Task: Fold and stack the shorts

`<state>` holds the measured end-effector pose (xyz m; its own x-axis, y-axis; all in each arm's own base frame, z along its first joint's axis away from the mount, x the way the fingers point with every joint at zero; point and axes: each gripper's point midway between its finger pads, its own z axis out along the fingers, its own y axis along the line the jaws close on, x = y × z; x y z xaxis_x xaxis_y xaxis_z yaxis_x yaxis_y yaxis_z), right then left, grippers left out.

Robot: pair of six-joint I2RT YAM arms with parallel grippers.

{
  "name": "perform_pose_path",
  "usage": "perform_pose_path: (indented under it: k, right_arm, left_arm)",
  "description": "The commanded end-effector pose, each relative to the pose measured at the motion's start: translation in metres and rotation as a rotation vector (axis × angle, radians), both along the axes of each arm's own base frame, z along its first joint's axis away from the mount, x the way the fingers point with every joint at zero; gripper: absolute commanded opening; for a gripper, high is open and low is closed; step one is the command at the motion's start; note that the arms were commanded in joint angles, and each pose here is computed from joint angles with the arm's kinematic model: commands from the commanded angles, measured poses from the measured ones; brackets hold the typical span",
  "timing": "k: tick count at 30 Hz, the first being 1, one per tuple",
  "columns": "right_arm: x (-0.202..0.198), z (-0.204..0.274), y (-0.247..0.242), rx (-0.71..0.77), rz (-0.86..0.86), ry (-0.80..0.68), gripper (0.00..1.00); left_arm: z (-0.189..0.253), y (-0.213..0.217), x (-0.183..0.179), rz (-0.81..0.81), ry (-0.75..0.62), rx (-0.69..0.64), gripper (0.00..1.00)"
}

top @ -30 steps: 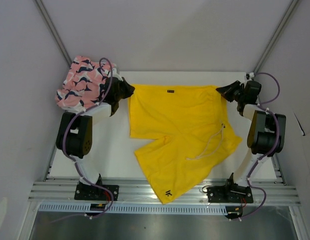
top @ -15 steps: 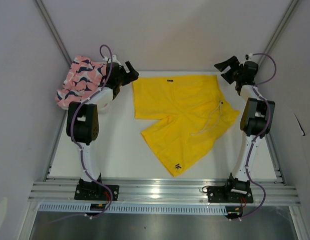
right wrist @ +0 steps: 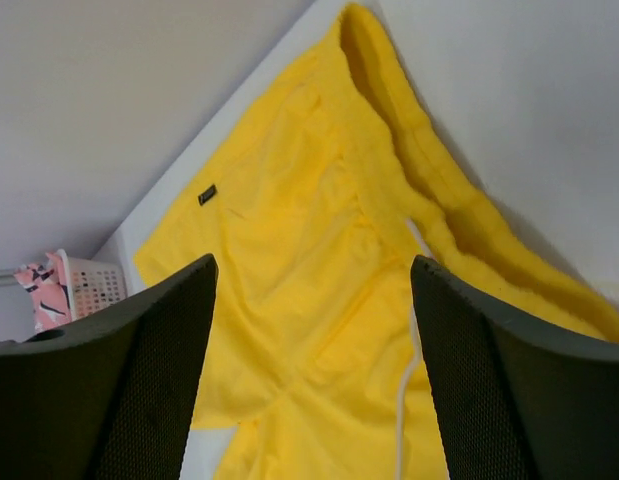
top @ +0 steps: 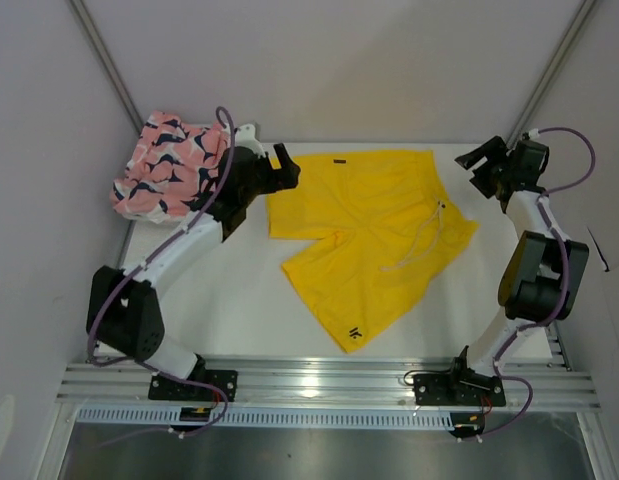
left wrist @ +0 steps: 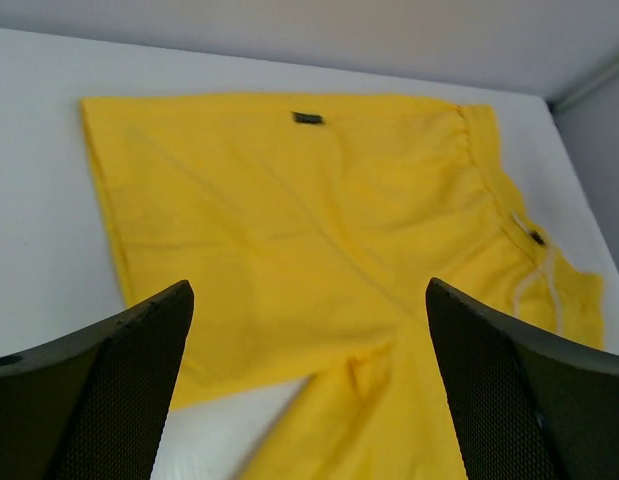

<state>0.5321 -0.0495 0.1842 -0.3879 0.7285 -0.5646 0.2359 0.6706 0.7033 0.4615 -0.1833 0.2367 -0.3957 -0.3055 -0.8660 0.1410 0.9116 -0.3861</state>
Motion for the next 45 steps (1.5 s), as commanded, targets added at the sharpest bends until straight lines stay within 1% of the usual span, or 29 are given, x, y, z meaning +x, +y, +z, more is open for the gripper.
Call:
perform_pose_path:
  k: [1,2,3,4,5,6,7,8,9,10,11,12,13,15,17,20,24,27,32,33,35,36,39,40,41,42,43,44,45]
  right_arm:
    - [-0.047,-0.009,-0.006,-0.064,-0.046,0.061,0.79]
    - [-0.055,-0.013,-0.01,-0.071,-0.068,0.069,0.76]
    - [-0.063,-0.016,-0.011,-0.071,-0.077,0.074,0.72]
    - [-0.072,-0.013,-0.013,-0.072,-0.086,0.072,0.71]
    - [-0.083,-0.027,-0.016,-0.066,-0.096,0.107,0.7]
    - [-0.089,-0.031,-0.017,-0.065,-0.101,0.118,0.68]
    - [-0.096,-0.032,-0.018,-0.069,-0.107,0.123,0.68]
    - [-0.107,-0.046,-0.019,-0.066,-0.116,0.156,0.66]
    - [-0.113,-0.053,-0.022,-0.071,-0.131,0.171,0.61]
    - [-0.117,-0.056,-0.024,-0.07,-0.141,0.175,0.56]
    - [-0.129,-0.067,-0.026,-0.067,-0.163,0.198,0.55]
    - [-0.132,-0.069,-0.03,-0.067,-0.192,0.194,0.51]
    - [-0.136,-0.072,-0.032,-0.067,-0.209,0.194,0.5]
    - [-0.144,-0.08,-0.034,-0.067,-0.237,0.192,0.45]
    - [-0.145,-0.084,-0.036,-0.07,-0.254,0.195,0.43]
    - [-0.142,-0.087,-0.041,-0.08,-0.272,0.203,0.41]
    - [-0.142,-0.1,-0.048,-0.082,-0.314,0.228,0.36]
    - [-0.14,-0.11,-0.044,-0.063,-0.316,0.231,0.33]
    - [-0.137,-0.126,-0.042,-0.074,-0.329,0.26,0.3]
    - [-0.135,-0.126,-0.043,-0.078,-0.336,0.248,0.24]
    - [-0.133,-0.132,-0.041,-0.069,-0.332,0.247,0.22]
    - [-0.13,-0.131,-0.04,-0.064,-0.325,0.235,0.19]
    - [-0.122,-0.129,-0.033,-0.07,-0.291,0.231,0.12]
    - [-0.121,-0.129,-0.033,-0.081,-0.291,0.234,0.09]
    - [-0.121,-0.13,-0.031,-0.089,-0.287,0.243,0.02]
    - [-0.118,-0.127,-0.028,-0.108,-0.275,0.241,0.0]
    - [-0.118,-0.127,-0.03,-0.132,-0.295,0.25,0.0]
    - [-0.12,-0.126,-0.029,-0.15,-0.294,0.263,0.0]
    - [-0.116,-0.121,-0.023,-0.176,-0.276,0.256,0.0]
  left_arm:
    - [0.01,-0.011,-0.049,-0.043,-0.034,0.075,0.99]
    - [0.014,-0.023,-0.061,-0.073,-0.044,0.074,0.99]
    - [-0.01,-0.024,-0.077,-0.088,0.001,0.098,0.99]
    - [-0.011,-0.027,-0.086,-0.103,0.003,0.1,0.99]
    - [-0.005,-0.038,-0.102,-0.139,-0.012,0.099,0.99]
    - [-0.021,-0.038,-0.113,-0.144,0.017,0.122,0.99]
    - [-0.027,-0.042,-0.124,-0.164,0.032,0.13,0.99]
    - [-0.031,-0.046,-0.132,-0.181,0.038,0.137,0.99]
    - [-0.043,-0.054,-0.149,-0.212,0.054,0.159,0.99]
    - [-0.048,-0.057,-0.158,-0.227,0.064,0.173,0.99]
    - [-0.056,-0.069,-0.173,-0.275,0.07,0.19,0.99]
    - [-0.064,-0.07,-0.181,-0.287,0.073,0.209,0.99]
    - [-0.067,-0.075,-0.188,-0.305,0.073,0.219,0.99]
    - [-0.077,-0.088,-0.205,-0.372,0.072,0.23,0.99]
    - [-0.081,-0.099,-0.217,-0.419,0.068,0.236,0.98]
    - [-0.082,-0.11,-0.226,-0.469,0.075,0.229,0.98]
    - [-0.088,-0.125,-0.234,-0.514,0.089,0.209,0.96]
    - [-0.107,-0.134,-0.235,-0.536,0.127,0.224,0.93]
    - [-0.132,-0.156,-0.23,-0.546,0.186,0.204,0.88]
    - [-0.144,-0.162,-0.231,-0.564,0.214,0.213,0.85]
    - [-0.15,-0.17,-0.229,-0.571,0.231,0.198,0.82]
    - [-0.159,-0.173,-0.229,-0.574,0.248,0.206,0.8]
    - [-0.166,-0.175,-0.223,-0.539,0.269,0.212,0.74]
    - [-0.172,-0.17,-0.219,-0.499,0.288,0.24,0.73]
    - [-0.177,-0.165,-0.216,-0.464,0.303,0.262,0.67]
    - [-0.186,-0.147,-0.21,-0.357,0.345,0.324,0.65]
    - [-0.185,-0.142,-0.203,-0.31,0.354,0.332,0.63]
    - [-0.188,-0.137,-0.201,-0.285,0.369,0.34,0.59]
    - [-0.189,-0.136,-0.199,-0.273,0.383,0.334,0.57]
